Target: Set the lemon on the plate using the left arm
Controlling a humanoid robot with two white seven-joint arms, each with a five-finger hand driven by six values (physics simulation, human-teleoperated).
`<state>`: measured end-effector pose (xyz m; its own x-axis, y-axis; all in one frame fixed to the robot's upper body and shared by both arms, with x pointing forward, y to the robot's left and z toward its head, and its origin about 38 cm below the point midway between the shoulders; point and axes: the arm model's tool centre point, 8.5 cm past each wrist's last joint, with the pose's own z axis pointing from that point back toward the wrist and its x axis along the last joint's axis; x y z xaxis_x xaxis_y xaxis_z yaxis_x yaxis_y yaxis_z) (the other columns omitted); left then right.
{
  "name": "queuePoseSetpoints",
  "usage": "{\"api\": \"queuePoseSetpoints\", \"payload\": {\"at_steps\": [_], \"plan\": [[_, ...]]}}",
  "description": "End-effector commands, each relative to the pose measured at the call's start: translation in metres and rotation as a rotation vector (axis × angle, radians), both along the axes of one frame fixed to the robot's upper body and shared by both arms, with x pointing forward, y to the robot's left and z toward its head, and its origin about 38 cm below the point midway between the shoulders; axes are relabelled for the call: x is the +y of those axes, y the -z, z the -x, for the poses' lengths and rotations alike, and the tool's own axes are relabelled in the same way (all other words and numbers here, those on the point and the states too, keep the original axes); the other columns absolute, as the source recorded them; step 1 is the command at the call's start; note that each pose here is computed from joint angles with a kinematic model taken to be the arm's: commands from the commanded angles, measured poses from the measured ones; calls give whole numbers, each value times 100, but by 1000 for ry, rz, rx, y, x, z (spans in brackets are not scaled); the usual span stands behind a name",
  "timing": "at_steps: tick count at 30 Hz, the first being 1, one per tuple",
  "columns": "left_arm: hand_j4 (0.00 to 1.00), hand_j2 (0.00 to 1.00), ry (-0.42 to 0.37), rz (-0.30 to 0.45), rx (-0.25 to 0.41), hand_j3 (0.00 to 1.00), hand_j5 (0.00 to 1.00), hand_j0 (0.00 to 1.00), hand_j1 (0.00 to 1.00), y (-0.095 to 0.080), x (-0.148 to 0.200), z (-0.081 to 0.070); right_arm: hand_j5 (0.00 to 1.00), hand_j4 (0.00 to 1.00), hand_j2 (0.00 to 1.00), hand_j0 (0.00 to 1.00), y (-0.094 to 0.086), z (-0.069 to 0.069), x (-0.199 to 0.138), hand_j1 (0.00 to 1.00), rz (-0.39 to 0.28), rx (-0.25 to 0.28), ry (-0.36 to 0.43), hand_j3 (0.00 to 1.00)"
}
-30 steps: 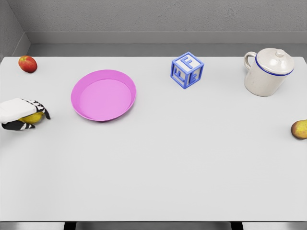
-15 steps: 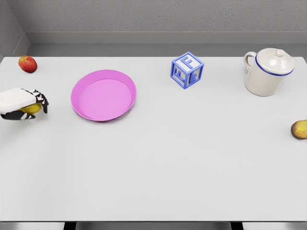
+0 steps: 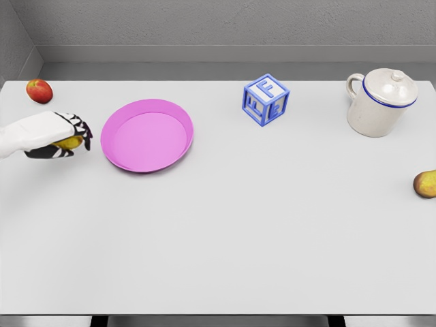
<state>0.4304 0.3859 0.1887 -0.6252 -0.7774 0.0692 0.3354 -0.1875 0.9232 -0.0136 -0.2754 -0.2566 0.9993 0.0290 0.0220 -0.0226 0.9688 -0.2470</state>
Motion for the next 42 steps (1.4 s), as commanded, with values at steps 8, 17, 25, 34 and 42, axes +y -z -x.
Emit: {"api": "queuePoseSetpoints", "payload": {"at_steps": [8, 17, 25, 34, 42], "plan": [[46, 46, 53, 35, -9, 46, 46, 46, 46, 0, -28, -3, 100, 100, 100, 100, 0, 0, 0, 100, 0, 0, 2, 100], [46, 46, 96, 77, -23, 46, 46, 46, 46, 1, -54, -7, 100, 100, 100, 100, 0, 0, 0, 100, 0, 0, 0, 100], [46, 46, 128, 117, -30, 46, 46, 46, 46, -1, -77, -14, 100, 100, 100, 100, 0, 0, 0, 100, 0, 0, 0, 100], [48, 48, 163, 143, -24, 48, 48, 48, 48, -2, -107, -24, 100, 100, 100, 100, 0, 0, 0, 100, 0, 0, 0, 100], [100, 100, 152, 188, -22, 100, 100, 100, 100, -1, -113, -32, 100, 100, 100, 100, 0, 0, 0, 100, 0, 0, 0, 100]]}}
